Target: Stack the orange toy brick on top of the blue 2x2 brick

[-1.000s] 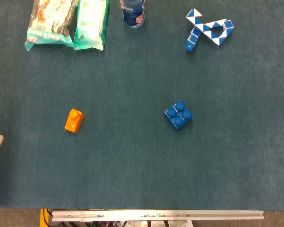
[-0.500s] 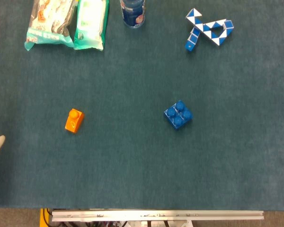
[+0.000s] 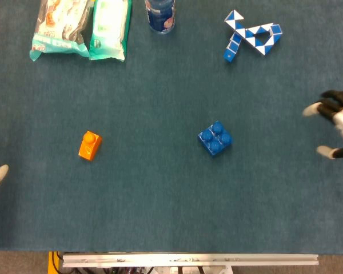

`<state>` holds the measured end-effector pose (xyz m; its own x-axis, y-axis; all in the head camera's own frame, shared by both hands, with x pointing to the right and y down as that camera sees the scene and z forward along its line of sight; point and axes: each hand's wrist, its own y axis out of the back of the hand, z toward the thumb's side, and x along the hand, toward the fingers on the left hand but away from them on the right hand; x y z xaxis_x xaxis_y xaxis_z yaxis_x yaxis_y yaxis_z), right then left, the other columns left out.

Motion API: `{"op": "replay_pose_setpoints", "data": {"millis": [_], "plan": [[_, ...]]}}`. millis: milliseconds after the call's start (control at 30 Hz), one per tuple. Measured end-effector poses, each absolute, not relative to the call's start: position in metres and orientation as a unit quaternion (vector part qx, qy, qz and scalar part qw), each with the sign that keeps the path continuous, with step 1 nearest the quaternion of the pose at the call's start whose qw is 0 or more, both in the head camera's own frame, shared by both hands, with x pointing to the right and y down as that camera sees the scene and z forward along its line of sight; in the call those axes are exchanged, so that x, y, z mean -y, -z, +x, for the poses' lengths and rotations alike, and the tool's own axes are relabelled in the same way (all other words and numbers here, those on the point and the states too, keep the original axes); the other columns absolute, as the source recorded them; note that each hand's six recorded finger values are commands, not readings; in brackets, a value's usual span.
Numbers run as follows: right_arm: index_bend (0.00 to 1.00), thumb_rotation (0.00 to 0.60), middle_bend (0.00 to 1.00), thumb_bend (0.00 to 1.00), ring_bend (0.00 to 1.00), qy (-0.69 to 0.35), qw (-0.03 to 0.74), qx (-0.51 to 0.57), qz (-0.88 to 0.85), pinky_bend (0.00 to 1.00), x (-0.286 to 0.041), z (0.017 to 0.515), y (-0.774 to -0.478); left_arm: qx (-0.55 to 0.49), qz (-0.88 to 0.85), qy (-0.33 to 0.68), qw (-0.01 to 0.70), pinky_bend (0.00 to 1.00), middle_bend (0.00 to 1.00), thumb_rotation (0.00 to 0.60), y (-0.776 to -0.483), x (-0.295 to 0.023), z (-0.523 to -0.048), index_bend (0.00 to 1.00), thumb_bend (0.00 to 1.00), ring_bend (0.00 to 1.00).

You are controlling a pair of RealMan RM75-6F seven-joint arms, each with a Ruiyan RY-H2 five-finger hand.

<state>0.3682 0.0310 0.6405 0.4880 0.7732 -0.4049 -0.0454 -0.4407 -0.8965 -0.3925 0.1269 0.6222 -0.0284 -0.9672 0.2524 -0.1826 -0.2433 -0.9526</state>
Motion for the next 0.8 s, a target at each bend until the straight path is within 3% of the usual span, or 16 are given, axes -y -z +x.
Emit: {"op": "replay_pose_setpoints", "data": {"millis": [267,800], "plan": [[0.20,0.600,0.26,0.00,0.15,-0.414,0.479,0.171,-0.755,0.28,-0.030,0.310,-0.659,-0.490,-0.586,0.527,0.372,0.10,0.12,0.600,-0.621,-0.129,-0.396,0.11,0.15,0.16],[0.19,0.600,0.25,0.00,0.15,-0.381,0.496,0.104,-0.774,0.28,-0.019,0.228,-0.702,-0.493,-0.585,0.527,0.370,0.10,0.12,0.600,-0.620,-0.132,-0.400,0.11,0.15,0.16]]}}
